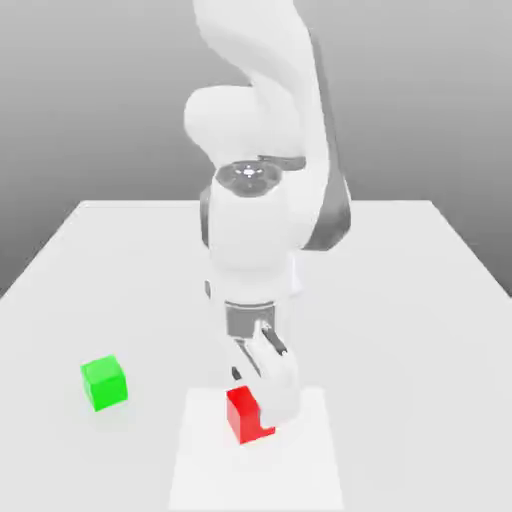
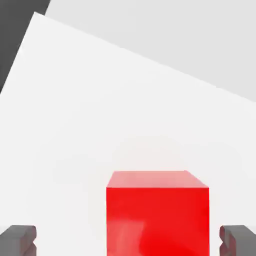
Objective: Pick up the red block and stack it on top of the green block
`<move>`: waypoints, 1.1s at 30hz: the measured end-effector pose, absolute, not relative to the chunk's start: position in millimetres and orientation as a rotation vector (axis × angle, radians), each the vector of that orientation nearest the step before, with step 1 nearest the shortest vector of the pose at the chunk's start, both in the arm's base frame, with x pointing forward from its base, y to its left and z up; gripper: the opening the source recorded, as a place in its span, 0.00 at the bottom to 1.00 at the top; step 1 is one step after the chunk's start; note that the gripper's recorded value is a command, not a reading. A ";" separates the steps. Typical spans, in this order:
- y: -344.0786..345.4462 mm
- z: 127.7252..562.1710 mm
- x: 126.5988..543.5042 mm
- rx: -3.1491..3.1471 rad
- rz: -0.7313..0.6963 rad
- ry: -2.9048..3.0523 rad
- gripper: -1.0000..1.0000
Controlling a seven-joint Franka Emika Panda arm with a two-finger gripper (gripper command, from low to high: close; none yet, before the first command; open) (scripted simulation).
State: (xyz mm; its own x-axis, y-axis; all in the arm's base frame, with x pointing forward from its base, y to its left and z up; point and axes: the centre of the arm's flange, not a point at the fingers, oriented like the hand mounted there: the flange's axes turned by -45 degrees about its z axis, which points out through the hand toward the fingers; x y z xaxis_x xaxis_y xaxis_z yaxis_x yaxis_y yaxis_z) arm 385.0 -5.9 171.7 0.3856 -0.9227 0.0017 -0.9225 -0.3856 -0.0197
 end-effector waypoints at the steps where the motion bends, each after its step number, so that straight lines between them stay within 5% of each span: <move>1: -6.0 166.9 383.9 -2.604 -0.017 1.733 0.50; 5: -6.7 145.9 377.0 -2.616 -0.004 1.733 0.50; 6: -6.9 142.9 375.8 -2.618 -0.002 1.733 0.00; 33: -6.3 209.4 376.8 -2.617 -0.007 1.731 0.00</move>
State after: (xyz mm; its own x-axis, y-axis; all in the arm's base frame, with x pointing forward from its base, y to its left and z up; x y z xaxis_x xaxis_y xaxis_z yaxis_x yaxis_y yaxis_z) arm 376.8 -6.3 209.4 0.3917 -0.9201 0.0017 -0.9201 -0.3917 -0.0056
